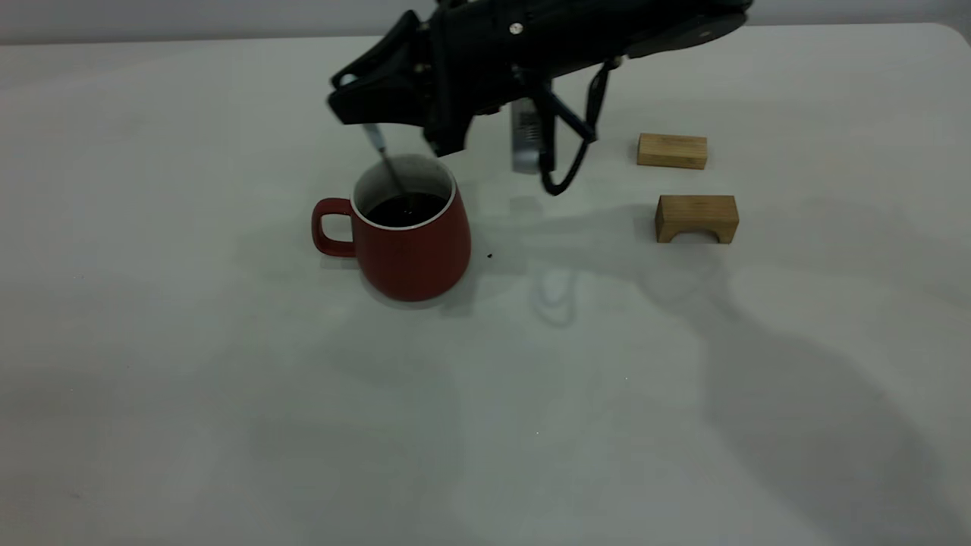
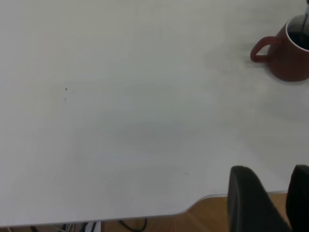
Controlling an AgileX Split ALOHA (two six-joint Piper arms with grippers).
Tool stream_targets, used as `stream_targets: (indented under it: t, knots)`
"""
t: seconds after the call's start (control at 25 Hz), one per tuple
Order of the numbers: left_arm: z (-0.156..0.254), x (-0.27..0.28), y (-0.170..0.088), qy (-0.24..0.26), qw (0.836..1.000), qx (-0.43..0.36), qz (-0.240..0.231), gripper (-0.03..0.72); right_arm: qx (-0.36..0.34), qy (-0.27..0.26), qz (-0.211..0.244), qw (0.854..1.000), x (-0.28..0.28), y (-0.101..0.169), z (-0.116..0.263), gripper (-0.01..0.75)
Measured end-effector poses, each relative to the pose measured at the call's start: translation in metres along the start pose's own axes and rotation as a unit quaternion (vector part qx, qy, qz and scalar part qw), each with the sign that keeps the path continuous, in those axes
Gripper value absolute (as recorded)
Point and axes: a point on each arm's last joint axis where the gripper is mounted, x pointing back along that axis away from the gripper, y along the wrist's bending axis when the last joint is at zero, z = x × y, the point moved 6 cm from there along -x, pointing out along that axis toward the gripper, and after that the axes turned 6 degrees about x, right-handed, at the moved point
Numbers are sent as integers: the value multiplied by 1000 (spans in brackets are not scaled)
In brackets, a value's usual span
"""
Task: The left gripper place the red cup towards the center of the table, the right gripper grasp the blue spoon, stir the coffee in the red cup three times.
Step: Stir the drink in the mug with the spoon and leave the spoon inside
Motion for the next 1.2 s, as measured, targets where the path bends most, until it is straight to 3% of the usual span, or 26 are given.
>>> stream_targets:
  t: [0.2, 0.44, 0.8, 1.2]
  knots:
    - [0, 0, 0, 0, 1000, 0, 0, 270, -39, -5, 21, 999, 14, 1, -10, 145]
    - [0, 0, 0, 0, 1000, 0, 0, 270, -99, -4, 44, 994, 0, -17, -2, 145]
    - [0, 0, 0, 0, 1000, 0, 0, 270, 47, 18, 18, 999, -6, -7, 10, 145]
    - [0, 0, 0, 0, 1000, 0, 0, 270, 87, 1, 51, 995, -3, -16, 0, 145]
